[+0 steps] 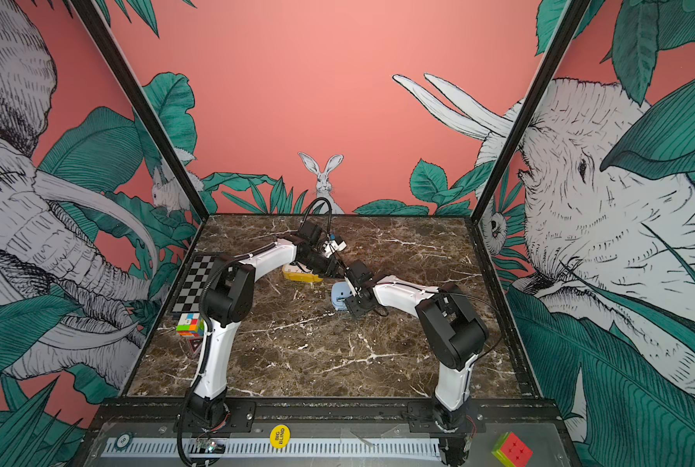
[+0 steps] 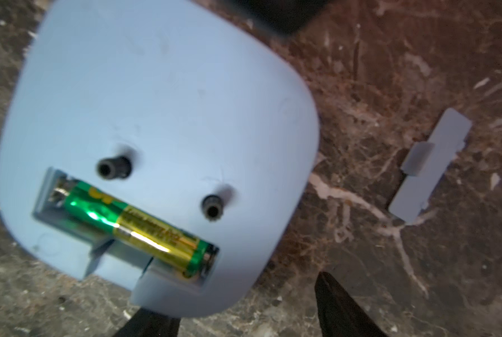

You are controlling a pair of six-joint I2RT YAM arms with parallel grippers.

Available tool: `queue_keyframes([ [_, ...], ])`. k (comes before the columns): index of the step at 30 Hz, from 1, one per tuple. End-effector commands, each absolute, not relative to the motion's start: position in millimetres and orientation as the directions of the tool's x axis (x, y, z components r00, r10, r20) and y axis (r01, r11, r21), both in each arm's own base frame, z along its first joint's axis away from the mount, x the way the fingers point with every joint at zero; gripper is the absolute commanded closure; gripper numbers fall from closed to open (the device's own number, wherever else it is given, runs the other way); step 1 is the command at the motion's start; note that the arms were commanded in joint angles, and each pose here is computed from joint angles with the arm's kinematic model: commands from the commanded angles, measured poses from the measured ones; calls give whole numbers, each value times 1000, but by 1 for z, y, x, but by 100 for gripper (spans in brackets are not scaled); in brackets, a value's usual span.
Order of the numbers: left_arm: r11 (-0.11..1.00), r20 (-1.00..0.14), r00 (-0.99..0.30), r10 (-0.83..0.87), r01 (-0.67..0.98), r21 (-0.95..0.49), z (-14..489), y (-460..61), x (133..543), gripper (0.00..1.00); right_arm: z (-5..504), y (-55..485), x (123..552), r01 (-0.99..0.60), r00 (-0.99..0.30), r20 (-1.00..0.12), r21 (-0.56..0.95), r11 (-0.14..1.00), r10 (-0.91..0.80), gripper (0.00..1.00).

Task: Insert the battery into the alarm
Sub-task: Adjust the alarm at the center of the board.

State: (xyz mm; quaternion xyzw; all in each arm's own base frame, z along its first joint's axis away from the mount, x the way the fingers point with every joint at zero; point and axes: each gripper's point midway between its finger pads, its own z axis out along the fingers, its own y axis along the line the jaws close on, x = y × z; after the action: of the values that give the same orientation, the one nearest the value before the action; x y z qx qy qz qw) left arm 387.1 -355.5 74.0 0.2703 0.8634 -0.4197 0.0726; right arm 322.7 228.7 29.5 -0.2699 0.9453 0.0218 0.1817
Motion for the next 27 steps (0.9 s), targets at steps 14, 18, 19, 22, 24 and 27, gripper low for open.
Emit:
queue_keyframes([
  [14,456,-345,-844,411,518,-724,86,-348,358,36,36,210,377,-291,-856,-452,20,956,-251,29],
  [18,449,-332,-852,404,501,-740,87,-347,352,37,43,218,390,-318,-842,-467,29,948,-268,30],
  [19,448,-331,-854,402,499,-742,88,-347,351,38,45,219,392,-328,-841,-463,23,944,-280,29],
  [22,441,-335,-856,394,496,-748,92,-348,351,38,50,213,397,-336,-837,-459,0,942,-298,30],
  [24,433,-335,-859,388,490,-756,95,-350,352,38,53,206,397,-327,-843,-453,8,945,-288,30],
  [27,431,-337,-860,383,489,-758,99,-350,351,38,58,194,396,-298,-862,-435,15,955,-262,34],
])
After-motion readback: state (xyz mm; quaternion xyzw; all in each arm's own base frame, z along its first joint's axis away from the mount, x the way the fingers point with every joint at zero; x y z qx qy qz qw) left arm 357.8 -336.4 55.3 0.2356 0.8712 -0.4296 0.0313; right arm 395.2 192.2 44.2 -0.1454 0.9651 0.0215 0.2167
